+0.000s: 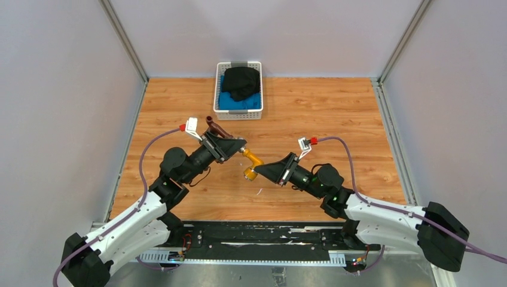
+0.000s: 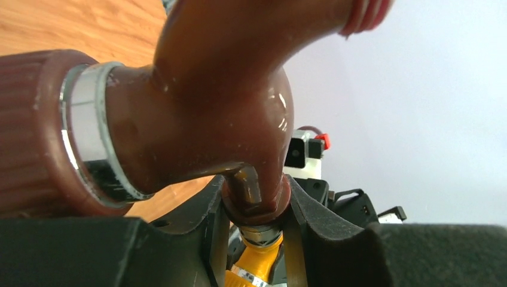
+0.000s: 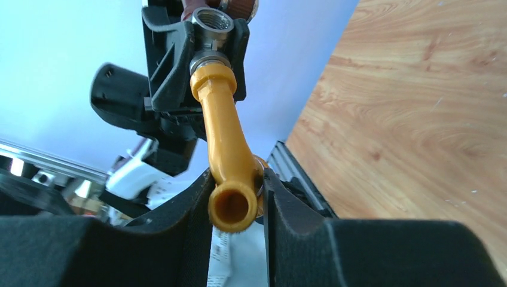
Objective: Install the water faucets
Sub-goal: Screw the water faucet onto the adaptor.
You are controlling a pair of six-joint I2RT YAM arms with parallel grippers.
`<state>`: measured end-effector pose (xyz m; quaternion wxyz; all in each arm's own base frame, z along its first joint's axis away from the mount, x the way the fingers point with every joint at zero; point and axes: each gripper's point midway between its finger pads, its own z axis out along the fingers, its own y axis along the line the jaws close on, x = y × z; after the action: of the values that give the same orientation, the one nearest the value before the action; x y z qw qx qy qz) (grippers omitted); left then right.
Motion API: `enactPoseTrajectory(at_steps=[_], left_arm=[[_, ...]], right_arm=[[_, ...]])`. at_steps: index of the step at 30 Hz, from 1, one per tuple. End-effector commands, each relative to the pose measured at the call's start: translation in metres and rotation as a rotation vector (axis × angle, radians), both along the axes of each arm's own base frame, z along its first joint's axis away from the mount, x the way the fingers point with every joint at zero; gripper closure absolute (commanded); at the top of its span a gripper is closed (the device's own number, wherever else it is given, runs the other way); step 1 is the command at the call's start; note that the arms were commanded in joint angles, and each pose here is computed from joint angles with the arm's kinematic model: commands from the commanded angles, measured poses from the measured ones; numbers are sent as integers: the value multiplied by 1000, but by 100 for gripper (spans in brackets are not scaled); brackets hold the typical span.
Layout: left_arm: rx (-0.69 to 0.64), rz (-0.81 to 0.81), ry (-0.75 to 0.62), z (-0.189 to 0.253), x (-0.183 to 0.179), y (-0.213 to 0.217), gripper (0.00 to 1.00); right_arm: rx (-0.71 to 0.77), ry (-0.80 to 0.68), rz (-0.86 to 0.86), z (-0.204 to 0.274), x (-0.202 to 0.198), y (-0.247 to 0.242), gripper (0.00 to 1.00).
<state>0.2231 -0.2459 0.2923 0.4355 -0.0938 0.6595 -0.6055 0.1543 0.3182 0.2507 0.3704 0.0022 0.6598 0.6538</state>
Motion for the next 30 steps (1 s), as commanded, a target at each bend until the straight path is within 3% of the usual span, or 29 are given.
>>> enactPoseTrajectory(at_steps=[1,4,7,12,18,21,23,30], left_arm=[[50,204,-83,-8,24,30,100],[32,283,-51,-18,30,43,100],[-5,321,-12,-18,33,50,100],[-24,343,42,-15,34,54,100],[-35,377,46,0,31,63,100],[-35,380,56,7,29,65,100],[3,387,74,5,31,65,100],[77,335,188,-3,39,47,100]], right_arm=[[351,73,59,66,-6,-13,74],[401,97,76,68,-5,-12,44],[362,119,102,56,-7,-6,29],[201,146,68,20,-6,-8,26],[-122,71,-98,-20,-2,-44,25],[-269,-60,-203,-14,6,-72,25],[-375,-275,-199,-7,4,-80,30],[-652,-634,-164,-18,12,-66,29]])
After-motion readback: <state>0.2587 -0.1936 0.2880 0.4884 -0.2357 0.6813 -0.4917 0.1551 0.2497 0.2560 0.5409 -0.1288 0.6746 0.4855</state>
